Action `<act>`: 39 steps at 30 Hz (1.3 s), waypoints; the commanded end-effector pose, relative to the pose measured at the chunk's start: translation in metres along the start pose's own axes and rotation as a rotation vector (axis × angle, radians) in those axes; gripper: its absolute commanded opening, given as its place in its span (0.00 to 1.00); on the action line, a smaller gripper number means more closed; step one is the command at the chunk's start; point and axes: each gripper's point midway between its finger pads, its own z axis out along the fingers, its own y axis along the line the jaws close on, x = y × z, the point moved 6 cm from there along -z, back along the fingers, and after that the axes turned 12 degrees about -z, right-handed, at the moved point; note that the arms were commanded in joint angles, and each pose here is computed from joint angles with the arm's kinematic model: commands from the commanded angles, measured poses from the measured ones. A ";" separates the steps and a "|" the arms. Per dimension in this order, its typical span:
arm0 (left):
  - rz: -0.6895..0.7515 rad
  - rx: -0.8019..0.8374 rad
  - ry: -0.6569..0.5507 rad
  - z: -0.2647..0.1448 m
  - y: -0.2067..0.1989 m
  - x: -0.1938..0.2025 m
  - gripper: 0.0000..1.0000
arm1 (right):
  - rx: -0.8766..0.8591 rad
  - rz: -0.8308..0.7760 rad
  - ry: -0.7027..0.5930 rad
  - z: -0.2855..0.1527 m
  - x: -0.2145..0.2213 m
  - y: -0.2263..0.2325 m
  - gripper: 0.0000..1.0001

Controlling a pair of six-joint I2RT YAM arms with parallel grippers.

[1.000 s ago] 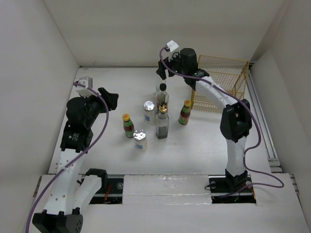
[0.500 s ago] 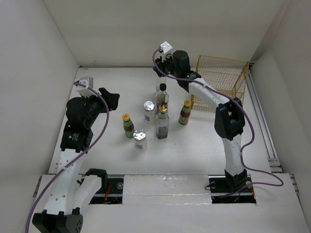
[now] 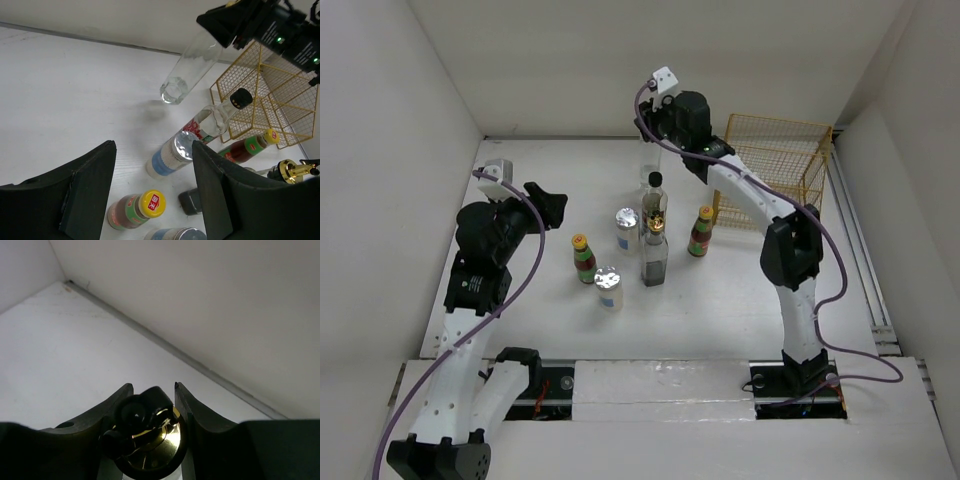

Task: Organize the condiment bottles

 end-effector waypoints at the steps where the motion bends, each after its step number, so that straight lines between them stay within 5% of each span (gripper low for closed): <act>1: 0.024 0.048 -0.047 -0.004 -0.008 -0.007 0.58 | 0.165 -0.021 -0.395 -0.058 -0.153 -0.047 0.03; 8: 0.024 0.056 -0.042 -0.004 -0.009 -0.006 0.59 | 0.280 -0.025 -0.474 -0.132 -0.207 -0.089 0.01; 18: 0.019 0.068 -0.059 -0.008 -0.013 -0.011 0.59 | 0.438 -0.051 -0.377 -0.216 -0.232 -0.170 0.01; 27: 0.018 0.072 -0.046 -0.006 -0.013 -0.009 0.60 | 0.525 -0.066 -0.301 -0.239 -0.200 -0.218 0.01; 39: 0.017 0.050 -0.060 -0.006 -0.010 -0.011 0.60 | 0.506 -0.063 -0.262 -0.206 -0.162 -0.238 0.00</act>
